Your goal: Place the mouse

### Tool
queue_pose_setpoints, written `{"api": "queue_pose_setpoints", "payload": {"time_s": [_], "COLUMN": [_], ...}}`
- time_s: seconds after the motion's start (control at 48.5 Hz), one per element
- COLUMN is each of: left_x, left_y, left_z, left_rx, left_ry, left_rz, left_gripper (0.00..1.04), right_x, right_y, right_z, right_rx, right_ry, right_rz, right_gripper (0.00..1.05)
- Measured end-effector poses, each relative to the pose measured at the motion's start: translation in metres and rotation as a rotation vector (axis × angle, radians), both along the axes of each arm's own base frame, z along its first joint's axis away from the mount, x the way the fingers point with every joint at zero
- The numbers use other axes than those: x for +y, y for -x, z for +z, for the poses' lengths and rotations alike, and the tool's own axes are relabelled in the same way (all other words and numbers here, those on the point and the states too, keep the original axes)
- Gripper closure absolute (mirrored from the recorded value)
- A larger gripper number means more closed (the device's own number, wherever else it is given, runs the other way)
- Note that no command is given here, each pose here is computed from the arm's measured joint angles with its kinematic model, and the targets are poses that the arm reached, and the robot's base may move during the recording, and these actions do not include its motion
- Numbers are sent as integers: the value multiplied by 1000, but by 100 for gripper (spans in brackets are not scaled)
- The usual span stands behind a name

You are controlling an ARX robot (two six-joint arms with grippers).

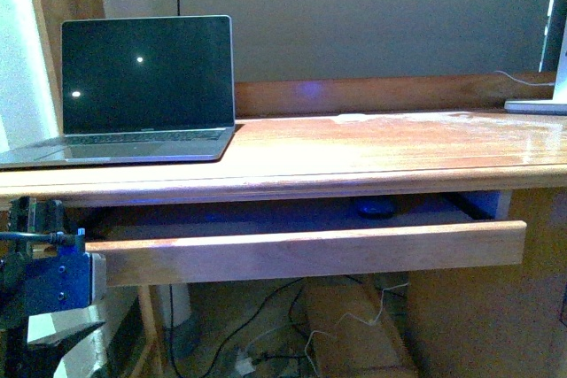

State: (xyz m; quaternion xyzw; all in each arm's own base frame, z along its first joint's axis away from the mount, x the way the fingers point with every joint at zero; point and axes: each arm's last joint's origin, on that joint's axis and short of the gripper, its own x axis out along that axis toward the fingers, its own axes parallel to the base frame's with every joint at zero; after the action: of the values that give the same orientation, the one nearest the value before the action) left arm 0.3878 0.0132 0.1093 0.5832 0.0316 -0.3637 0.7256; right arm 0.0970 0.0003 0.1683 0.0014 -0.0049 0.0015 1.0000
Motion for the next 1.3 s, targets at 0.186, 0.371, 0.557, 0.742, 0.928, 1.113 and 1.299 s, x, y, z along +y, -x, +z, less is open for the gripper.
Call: {"api": "queue_pose_setpoints", "payload": {"time_s": [0.186,0.371,0.557,0.742,0.928,1.113,1.299], "left_x": [-3,-25,-49,-66,-75,-74,-65], "left_y": [26,63,109,137,134,142,169], "left_z": [6,15,26,45,96,137,151], "left_rx": [106,224,389,522,531,559,487], "left_ry": [72,193,318,520,894,1219,1362], "left_rz": [-23,-77,-142,-82,162,407,623], "left_gripper": [7,7,7,7,8,8,8], "right_x": [0,0,0,0,0,0,0], "right_y": [0,0,0,0,0,0,0], "right_z": [0,0,0,0,0,0,0], "right_rx": [0,0,0,0,0,0,0], "right_ry": [0,0,0,0,0,0,0], "right_rz": [0,0,0,0,-1,0,0], "right_gripper": [7,7,7,7,7,7,7]}}
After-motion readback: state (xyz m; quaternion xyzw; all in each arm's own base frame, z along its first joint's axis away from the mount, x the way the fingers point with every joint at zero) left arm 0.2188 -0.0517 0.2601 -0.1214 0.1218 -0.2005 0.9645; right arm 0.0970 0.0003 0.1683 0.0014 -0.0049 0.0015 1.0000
